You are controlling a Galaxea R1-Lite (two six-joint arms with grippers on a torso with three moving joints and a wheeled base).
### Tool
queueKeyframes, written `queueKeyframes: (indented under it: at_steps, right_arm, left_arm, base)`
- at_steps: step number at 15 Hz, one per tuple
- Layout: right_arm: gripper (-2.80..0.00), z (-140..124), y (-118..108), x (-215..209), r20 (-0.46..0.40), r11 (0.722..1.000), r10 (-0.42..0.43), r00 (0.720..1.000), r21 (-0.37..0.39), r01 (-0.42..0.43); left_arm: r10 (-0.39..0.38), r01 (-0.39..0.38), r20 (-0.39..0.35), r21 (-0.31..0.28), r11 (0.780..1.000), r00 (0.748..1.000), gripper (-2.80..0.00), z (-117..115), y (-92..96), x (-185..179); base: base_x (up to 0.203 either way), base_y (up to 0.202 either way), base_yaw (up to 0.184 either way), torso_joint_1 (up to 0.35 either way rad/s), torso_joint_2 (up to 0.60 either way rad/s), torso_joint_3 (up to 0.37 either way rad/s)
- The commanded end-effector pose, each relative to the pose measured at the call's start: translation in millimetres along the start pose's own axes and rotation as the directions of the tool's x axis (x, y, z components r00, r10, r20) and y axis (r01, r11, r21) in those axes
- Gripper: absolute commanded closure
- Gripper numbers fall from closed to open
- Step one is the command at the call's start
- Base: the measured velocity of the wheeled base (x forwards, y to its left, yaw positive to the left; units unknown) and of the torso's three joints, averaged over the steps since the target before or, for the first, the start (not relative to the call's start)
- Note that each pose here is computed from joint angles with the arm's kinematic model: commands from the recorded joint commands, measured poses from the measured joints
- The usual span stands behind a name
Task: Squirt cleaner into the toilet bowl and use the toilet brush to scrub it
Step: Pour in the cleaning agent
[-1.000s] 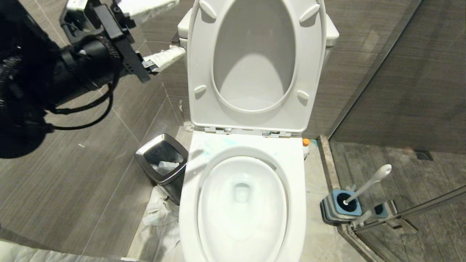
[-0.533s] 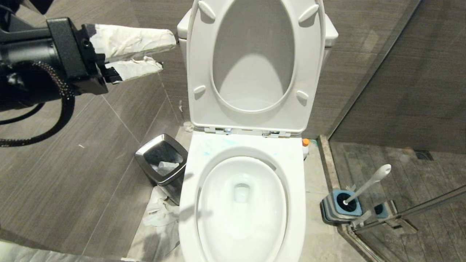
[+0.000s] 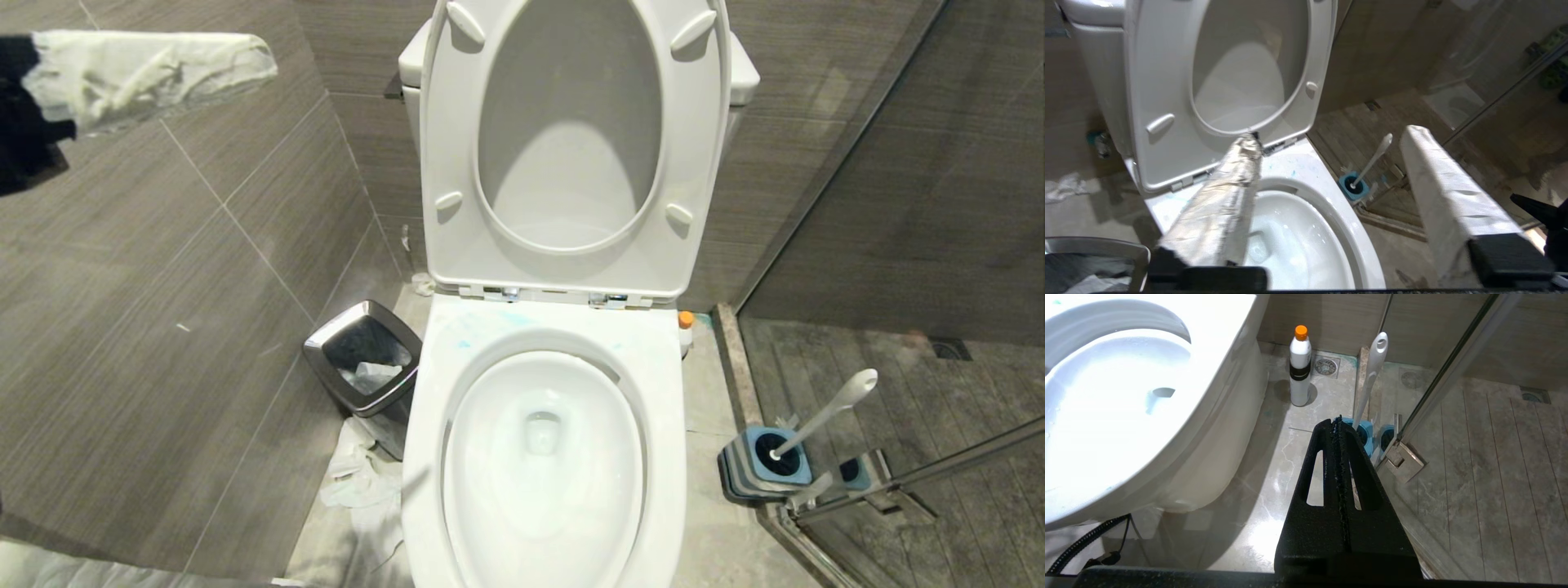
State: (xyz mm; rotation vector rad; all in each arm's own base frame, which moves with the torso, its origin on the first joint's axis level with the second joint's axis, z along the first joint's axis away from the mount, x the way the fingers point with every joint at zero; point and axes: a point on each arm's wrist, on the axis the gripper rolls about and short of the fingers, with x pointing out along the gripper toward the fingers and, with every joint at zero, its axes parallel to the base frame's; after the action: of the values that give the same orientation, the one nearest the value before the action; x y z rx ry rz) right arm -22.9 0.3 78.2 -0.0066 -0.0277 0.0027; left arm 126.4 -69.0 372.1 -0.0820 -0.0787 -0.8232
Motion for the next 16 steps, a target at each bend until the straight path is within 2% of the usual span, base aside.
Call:
queueKeyframes:
  at_steps: [1,5,7,9,10,11,13,16]
  right_arm:
    - [0.00,-3,0,1,-0.011,1.000,0.000,1.000,-0.001,0.000]
    - [0.00,-3,0,1,-0.011,1.000,0.000,1.000,-0.001,0.000]
    - [0.00,-3,0,1,-0.011,1.000,0.000,1.000,0.000,0.000]
    - [0.00,-3,0,1,-0.011,1.000,0.000,1.000,-0.001,0.000]
    - [0.00,-3,0,1,-0.011,1.000,0.000,1.000,-0.001,0.000]
    - [0.00,-3,0,1,-0.011,1.000,0.000,1.000,-0.001,0.000]
    - [0.00,-3,0,1,-0.011,1.000,0.000,1.000,-0.001,0.000]
    - [0.00,-3,0,1,-0.011,1.000,0.000,1.000,-0.001,0.000]
  left_arm:
    - [0.025,-0.027,0.062,0.023,0.999,0.998,0.00,10,-8.5,-21]
    - [0.123,-0.138,0.154,0.092,0.986,0.980,0.00,23,-17.8,-48]
    - [0.192,-0.219,0.234,0.097,0.971,0.953,0.00,38,-23.4,-64]
    - [0.263,-0.304,0.317,0.086,0.949,0.911,0.00,52,-29.9,-83]
    - [0.281,-0.325,0.331,0.084,0.942,0.901,0.00,53,-31.6,-88]
    - [0.283,-0.331,0.329,0.099,0.939,0.901,0.00,51,-33.5,-94]
    - [0.291,-0.334,0.269,0.132,0.933,0.918,0.00,38,-36.8,-104]
    - [0.351,-0.402,0.258,0.181,0.898,0.900,0.00,35,-40.7,-116]
  base:
    - [0.000,0.000,0.000,0.000,0.00,0.000]
    - [0.000,0.000,0.000,0.000,0.00,0.000]
    - [0.000,0.000,0.000,0.000,0.00,0.000]
    - [0.000,0.000,0.000,0.000,0.00,0.000]
    - [0.000,0.000,0.000,0.000,0.00,0.000]
    - [0.000,0.000,0.000,0.000,0.00,0.000]
    - [0.000,0.000,0.000,0.000,0.00,0.000]
    - [0.000,0.000,0.000,0.000,0.00,0.000]
